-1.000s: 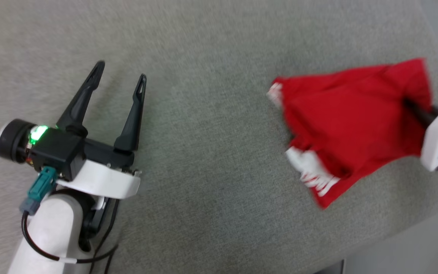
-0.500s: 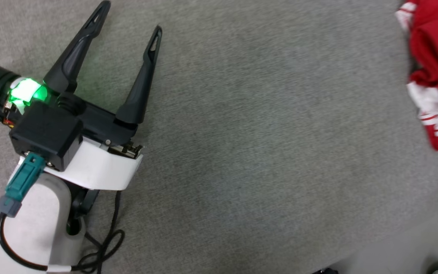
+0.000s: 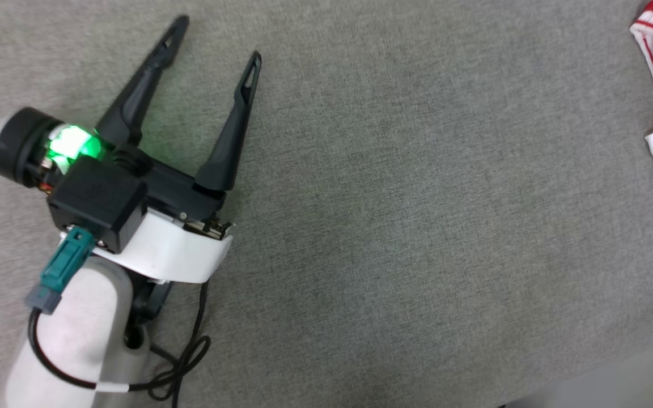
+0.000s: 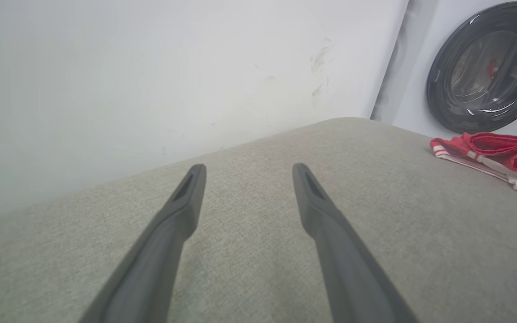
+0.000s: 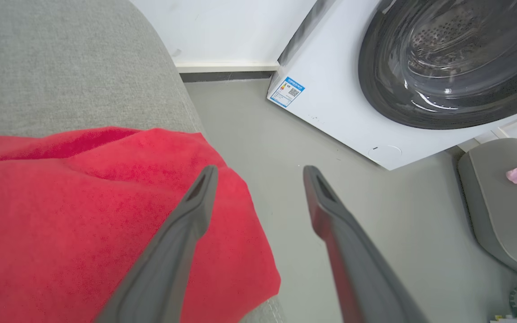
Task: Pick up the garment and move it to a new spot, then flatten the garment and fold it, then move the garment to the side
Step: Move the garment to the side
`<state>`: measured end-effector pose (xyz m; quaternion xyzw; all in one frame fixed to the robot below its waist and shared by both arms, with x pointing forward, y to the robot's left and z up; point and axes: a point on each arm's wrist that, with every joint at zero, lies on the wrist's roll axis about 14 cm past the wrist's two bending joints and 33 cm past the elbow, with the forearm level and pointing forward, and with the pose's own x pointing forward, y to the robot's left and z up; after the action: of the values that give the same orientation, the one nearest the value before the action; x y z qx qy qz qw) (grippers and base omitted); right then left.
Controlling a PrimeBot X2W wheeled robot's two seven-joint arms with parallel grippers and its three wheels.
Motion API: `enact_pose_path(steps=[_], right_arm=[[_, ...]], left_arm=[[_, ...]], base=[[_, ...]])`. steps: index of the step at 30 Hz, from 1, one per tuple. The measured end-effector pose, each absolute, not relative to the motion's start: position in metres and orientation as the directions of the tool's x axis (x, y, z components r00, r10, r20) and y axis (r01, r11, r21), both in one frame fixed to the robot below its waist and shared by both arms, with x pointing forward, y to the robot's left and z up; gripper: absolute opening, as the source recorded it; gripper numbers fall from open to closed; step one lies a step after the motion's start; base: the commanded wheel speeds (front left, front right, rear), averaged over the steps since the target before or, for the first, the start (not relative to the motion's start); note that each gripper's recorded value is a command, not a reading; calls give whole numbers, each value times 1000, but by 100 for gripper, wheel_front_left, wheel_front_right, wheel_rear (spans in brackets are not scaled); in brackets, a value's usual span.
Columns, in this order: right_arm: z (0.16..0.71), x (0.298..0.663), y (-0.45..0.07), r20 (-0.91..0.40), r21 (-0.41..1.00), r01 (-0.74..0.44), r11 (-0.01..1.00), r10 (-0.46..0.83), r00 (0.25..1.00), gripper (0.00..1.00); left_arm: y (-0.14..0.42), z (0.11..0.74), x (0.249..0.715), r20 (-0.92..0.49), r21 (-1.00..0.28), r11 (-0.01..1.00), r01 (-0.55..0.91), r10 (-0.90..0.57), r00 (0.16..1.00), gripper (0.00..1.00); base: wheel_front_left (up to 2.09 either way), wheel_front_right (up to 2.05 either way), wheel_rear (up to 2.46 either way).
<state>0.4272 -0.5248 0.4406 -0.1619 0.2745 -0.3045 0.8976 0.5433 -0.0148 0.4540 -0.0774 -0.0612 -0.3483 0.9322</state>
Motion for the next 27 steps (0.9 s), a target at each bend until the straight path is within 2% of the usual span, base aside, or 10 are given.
enact_pose_path(steps=[4, 10, 20, 27], right_arm=[[469, 424, -532, -271, -466, 500, 729, -656, 704, 100], [491, 419, -512, -144, -425, 503, 753, -605, 783, 100], [486, 407, -444, -85, -275, 439, 856, -476, 875, 100], [473, 411, -361, -79, -146, 314, 938, -327, 942, 100]], left_arm=[[-9, 461, 535, 167, -119, 764, 634, -615, 771, 100], [8, 469, 514, 138, -134, 809, 573, -557, 819, 100], [51, 493, 468, 106, -143, 889, 435, -424, 900, 100], [95, 502, 434, 88, -134, 942, 306, -297, 951, 100]], base=[[0, 0, 0], [0, 0, 0], [0, 0, 0], [0, 0, 0]])
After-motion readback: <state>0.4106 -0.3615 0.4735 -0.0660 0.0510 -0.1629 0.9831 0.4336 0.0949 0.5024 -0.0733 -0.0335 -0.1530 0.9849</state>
